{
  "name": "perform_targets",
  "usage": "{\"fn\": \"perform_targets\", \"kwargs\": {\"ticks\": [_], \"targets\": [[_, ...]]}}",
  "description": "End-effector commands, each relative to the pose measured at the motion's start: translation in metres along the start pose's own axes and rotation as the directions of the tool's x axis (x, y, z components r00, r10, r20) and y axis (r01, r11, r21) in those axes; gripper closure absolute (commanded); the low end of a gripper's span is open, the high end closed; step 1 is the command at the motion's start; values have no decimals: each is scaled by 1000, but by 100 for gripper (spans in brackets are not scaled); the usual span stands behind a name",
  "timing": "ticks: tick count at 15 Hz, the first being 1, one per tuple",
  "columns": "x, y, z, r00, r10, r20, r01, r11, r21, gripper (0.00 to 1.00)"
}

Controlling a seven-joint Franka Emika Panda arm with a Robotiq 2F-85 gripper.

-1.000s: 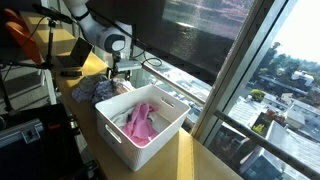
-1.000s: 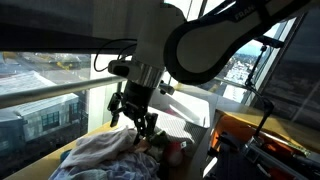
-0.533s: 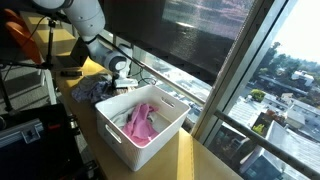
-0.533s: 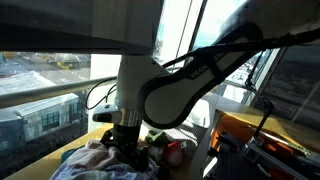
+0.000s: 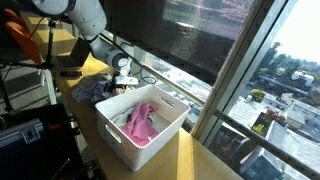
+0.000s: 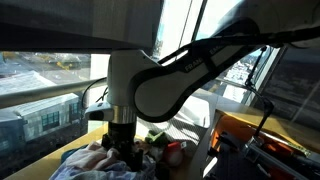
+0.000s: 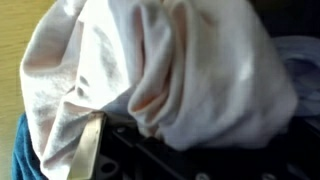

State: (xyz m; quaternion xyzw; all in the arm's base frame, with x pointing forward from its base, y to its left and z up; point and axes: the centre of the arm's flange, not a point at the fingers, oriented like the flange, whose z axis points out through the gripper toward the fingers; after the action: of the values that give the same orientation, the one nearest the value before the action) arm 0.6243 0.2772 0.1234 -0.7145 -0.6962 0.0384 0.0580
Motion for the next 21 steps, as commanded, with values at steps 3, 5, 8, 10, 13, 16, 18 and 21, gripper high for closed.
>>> {"fn": "perform_targets", "kwargs": {"ticks": [3, 5, 8, 10, 13, 16, 18, 21], "targets": [[17, -31, -68, 1000, 19, -7, -19, 1000, -1, 99], [17, -32, -87, 999, 34, -8, -34, 999, -11, 100], [14, -32, -117, 998, 55, -11, -55, 998, -42, 100], [12, -31, -139, 998, 61, -17, -62, 996, -68, 100], [8, -32, -196, 998, 65, -28, -68, 989, -133, 100], [-2, -36, -265, 996, 70, -57, -81, 971, -224, 100], [-17, -41, -314, 994, 84, -77, -102, 956, -276, 100], [-50, -52, -385, 987, 116, -114, -149, 926, -346, 100]]}}
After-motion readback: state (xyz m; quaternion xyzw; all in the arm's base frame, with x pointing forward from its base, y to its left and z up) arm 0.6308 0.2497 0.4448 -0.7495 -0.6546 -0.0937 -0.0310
